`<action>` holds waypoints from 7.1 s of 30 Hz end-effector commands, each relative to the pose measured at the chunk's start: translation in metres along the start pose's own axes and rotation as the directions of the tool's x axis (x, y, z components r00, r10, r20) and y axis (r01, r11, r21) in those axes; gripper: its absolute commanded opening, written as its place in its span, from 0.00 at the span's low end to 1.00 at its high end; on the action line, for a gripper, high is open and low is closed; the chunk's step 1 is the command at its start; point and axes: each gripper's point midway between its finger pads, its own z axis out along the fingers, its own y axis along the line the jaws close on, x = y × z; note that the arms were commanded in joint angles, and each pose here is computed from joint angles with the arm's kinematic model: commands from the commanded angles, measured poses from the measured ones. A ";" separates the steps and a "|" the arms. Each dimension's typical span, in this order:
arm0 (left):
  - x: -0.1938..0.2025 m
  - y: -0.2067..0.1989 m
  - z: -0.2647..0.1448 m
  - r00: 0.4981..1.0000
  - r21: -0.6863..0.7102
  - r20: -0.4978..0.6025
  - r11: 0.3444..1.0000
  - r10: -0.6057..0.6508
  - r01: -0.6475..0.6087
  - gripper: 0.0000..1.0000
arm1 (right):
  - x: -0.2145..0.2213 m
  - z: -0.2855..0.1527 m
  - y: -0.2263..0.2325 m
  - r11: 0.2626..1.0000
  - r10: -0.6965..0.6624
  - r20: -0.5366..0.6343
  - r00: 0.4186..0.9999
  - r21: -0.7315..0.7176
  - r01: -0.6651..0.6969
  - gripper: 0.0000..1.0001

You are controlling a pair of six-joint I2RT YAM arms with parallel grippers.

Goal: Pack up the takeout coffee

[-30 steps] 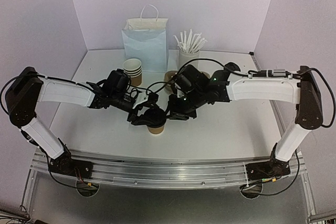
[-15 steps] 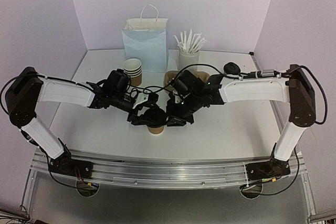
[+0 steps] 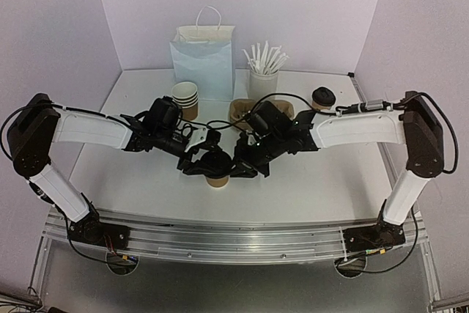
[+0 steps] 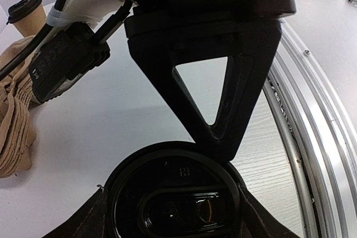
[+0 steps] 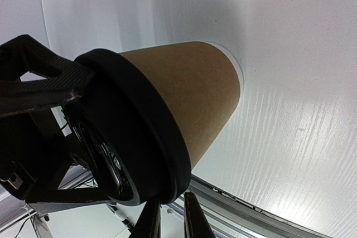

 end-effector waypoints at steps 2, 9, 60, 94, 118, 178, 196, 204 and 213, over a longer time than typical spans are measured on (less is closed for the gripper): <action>0.096 -0.043 0.002 0.939 0.060 -0.307 0.982 -0.155 0.181 0.62 | 0.006 0.036 -0.131 0.905 0.140 0.012 0.990 0.405 -0.133 0.10; 0.080 -0.035 -0.004 0.940 0.060 -0.302 0.981 -0.160 0.187 0.66 | -0.021 0.000 -0.031 0.966 -0.163 0.060 0.985 0.213 0.147 0.15; -0.019 0.054 -0.121 0.960 -0.234 0.044 0.931 -0.277 0.279 0.99 | -0.043 -0.040 0.087 0.702 -0.711 0.252 0.656 0.292 0.649 0.90; 0.060 0.069 -0.170 0.836 -0.565 0.155 0.647 -0.526 0.512 0.99 | -0.027 0.018 0.064 0.600 -0.730 0.098 0.677 0.566 0.565 0.82; 0.057 0.074 -0.169 0.848 -0.562 0.148 0.662 -0.509 0.496 0.99 | -0.061 -0.065 0.063 0.736 -0.611 0.277 0.741 0.544 0.403 0.56; 0.025 0.089 -0.177 0.888 -0.535 0.121 0.724 -0.444 0.435 0.99 | -0.328 -0.335 -0.292 0.753 -0.090 0.605 0.791 0.561 -0.343 0.75; -0.006 0.113 -0.191 0.925 -0.566 0.145 0.737 -0.352 0.369 0.99 | -0.336 -0.380 -0.238 0.818 -0.185 0.662 0.726 0.514 -0.259 0.89; -0.053 0.162 -0.244 0.984 -0.620 0.083 0.765 -0.158 0.176 0.86 | -0.318 -0.391 -0.159 0.895 -0.252 0.685 0.683 0.434 -0.105 0.85; -0.066 0.246 -0.263 0.980 -0.556 -0.165 0.810 0.113 -0.187 0.94 | -0.288 -0.374 -0.095 0.903 -0.341 0.661 0.669 0.428 0.037 0.84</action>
